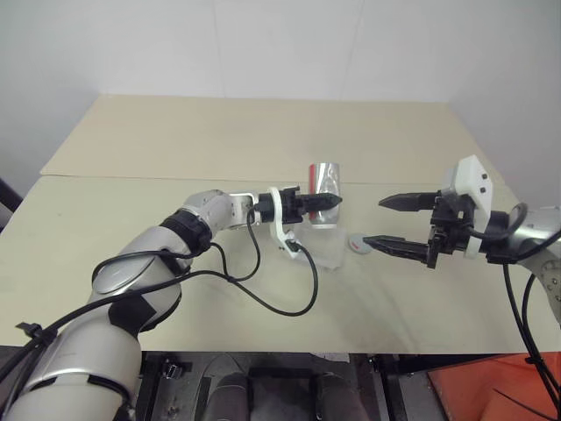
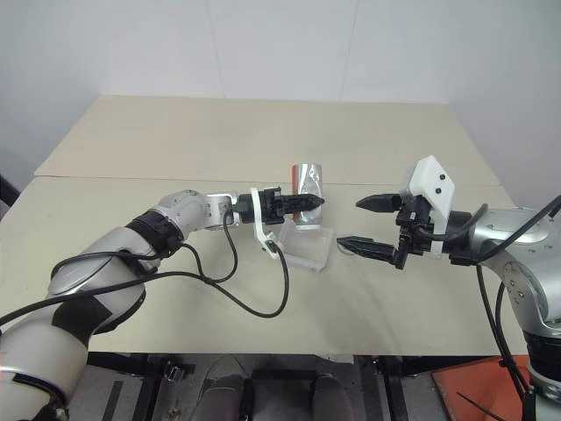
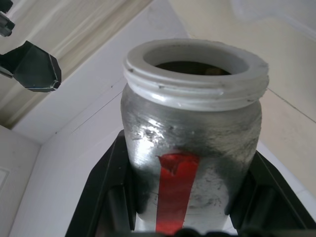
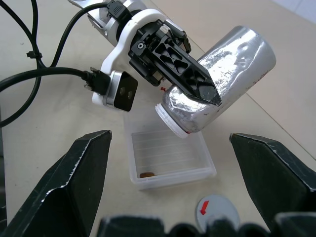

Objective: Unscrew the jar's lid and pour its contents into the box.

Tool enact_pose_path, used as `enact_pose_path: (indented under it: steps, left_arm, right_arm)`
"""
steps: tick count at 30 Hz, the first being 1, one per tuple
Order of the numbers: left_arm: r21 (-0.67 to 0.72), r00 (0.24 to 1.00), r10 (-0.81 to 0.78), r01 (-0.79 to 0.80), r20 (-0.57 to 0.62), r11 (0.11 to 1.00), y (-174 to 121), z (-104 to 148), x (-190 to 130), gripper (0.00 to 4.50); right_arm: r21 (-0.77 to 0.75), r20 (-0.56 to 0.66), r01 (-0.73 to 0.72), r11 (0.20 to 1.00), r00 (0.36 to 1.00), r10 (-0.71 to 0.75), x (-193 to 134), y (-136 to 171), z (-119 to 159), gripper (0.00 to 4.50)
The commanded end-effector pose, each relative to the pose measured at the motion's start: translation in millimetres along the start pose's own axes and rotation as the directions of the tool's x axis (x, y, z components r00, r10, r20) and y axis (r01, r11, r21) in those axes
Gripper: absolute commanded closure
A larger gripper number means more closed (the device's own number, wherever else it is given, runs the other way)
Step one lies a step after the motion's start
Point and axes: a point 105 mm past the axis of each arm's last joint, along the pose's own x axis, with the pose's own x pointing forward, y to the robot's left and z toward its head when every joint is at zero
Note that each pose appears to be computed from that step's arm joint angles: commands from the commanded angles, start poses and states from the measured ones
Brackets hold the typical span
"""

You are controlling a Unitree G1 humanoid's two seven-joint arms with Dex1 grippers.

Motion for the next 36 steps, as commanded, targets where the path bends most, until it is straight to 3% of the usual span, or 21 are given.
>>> enact_pose_path:
  steps: [1, 4, 7, 9, 12, 16, 20, 26, 29, 36]
  left_arm:
    - [-0.144, 0.994, 0.02, -0.035, -0.107, 0.989, 7.5, -18.9, -5.0, 2.59]
    - [-0.434, 0.966, -0.01, -0.106, -0.257, 0.895, 4.9, -35.8, -17.1, 2.59]
    - [-0.574, 0.931, -0.033, -0.196, -0.364, 0.795, 6.3, -53.8, -32.0, 2.59]
    - [-0.673, 0.895, -0.074, -0.274, -0.439, 0.687, 3.8, -63.8, -40.4, 2.59]
    - [-0.807, 0.823, -0.187, -0.436, -0.537, 0.398, -8.6, -76.2, -54.5, 2.59]
    - [-0.762, 0.737, -0.299, -0.646, -0.606, -0.047, -18.0, -83.0, -74.1, 2.59]
    - [-0.635, 0.686, -0.38, -0.724, -0.621, -0.27, -26.3, -75.7, -93.2, 2.59]
    - [-0.497, 0.633, -0.467, -0.774, -0.618, -0.392, -46.2, -48.8, -115.2, 2.59]
    - [-0.461, 0.642, -0.473, -0.765, -0.603, -0.45, -54.3, -25.9, -116.8, 2.59]
    - [-0.426, 0.618, -0.464, -0.781, -0.635, -0.457, -63.7, -14.9, -112.9, 2.59]
  right_arm:
    - [-0.044, 0.038, 0.019, 0.999, 0.999, -0.017, -2.2, -0.7, 13.3, 0.04]
    - [-0.041, 0.049, 0.033, 0.999, 0.998, -0.031, 0.2, -3.3, 14.4, 0.04]
    - [-0.041, 0.059, 0.036, 0.999, 0.998, -0.034, 2.3, -5.0, 15.4, 0.04]
    - [-0.04, 0.062, 0.039, 0.998, 0.997, -0.036, 3.9, -6.7, 15.4, 0.04]
    - [-0.038, 0.07, 0.039, 0.999, 0.997, -0.036, 7.4, -8.9, 15.6, 0.04]
    - [-0.039, 0.076, 0.035, 0.999, 0.997, -0.032, 11.6, -10.6, 15.5, 0.04]
    - [-0.042, 0.075, 0.032, 0.999, 0.997, -0.029, 12.9, -11.8, 14.8, 0.04]
    - [-0.045, 0.069, 0.03, 0.999, 0.997, -0.027, 13.6, -11.8, 13.8, 0.04]
    - [-0.042, 0.06, 0.03, 0.999, 0.998, -0.028, 12.1, -11.2, 12.0, 0.04]
    - [-0.022, 0.035, 0.031, 0.999, 0.999, -0.03, 9.3, -11.5, 5.4, 0.04]
